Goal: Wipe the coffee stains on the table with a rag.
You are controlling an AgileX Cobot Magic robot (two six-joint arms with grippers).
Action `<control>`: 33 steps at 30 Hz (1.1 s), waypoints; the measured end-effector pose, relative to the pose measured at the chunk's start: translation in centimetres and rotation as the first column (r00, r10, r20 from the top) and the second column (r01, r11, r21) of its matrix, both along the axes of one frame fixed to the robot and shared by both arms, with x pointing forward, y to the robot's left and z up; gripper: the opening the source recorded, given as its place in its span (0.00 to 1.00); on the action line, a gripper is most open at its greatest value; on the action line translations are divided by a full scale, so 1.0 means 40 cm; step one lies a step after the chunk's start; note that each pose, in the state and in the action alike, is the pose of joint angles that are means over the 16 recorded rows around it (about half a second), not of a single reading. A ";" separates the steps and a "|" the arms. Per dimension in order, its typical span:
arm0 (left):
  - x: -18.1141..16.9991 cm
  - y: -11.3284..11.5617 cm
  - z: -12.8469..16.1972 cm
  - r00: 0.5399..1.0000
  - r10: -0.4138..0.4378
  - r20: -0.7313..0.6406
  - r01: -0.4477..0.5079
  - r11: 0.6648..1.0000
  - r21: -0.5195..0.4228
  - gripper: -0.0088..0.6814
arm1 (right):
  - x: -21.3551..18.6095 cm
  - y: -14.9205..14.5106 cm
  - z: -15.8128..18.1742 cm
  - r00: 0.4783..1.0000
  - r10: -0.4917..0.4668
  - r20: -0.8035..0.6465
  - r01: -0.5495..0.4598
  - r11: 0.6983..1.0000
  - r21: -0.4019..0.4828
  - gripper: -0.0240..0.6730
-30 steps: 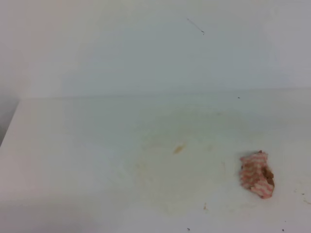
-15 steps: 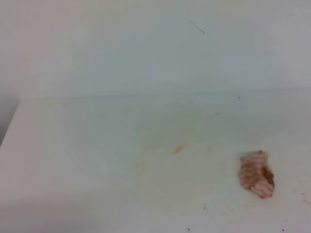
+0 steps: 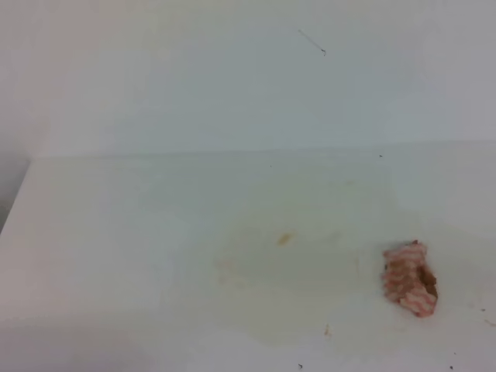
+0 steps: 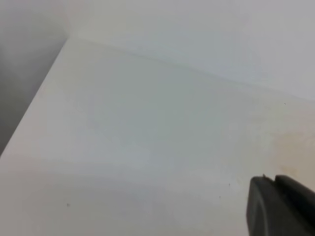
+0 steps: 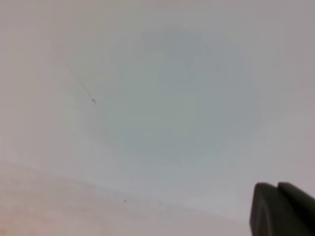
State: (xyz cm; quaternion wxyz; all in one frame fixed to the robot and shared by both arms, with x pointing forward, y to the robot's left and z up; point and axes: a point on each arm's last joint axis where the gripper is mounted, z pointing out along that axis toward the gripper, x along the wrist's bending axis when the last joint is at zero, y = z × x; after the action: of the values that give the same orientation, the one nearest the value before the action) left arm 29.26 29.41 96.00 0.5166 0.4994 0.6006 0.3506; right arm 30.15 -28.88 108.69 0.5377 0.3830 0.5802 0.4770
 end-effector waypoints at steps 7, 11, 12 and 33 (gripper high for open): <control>0.000 0.000 0.000 1.000 0.000 0.000 0.000 1.000 0.000 0.01 | -0.013 -0.010 -0.172 0.997 -0.059 -0.057 0.061 0.997 0.041 0.03; 0.000 0.000 0.000 1.000 0.000 0.000 0.000 1.000 0.000 0.01 | -0.013 -0.011 -0.238 0.991 -0.063 -0.114 0.069 0.996 0.049 0.03; 0.000 0.000 0.000 1.000 0.000 0.000 0.000 1.000 0.000 0.01 | -0.013 -0.011 -0.250 0.990 -0.062 -0.127 0.069 0.996 0.050 0.03; 0.000 0.000 0.000 1.000 0.000 0.000 0.000 1.000 0.000 0.01 | -0.027 -0.004 -0.323 0.958 -0.031 -0.284 0.051 0.997 0.062 0.03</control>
State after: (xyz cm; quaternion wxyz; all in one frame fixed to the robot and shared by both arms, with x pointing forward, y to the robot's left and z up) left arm 29.26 29.41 96.00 0.5166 0.4994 0.6006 0.3506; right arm 29.07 -29.04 95.76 0.4455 0.4774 0.6263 0.4259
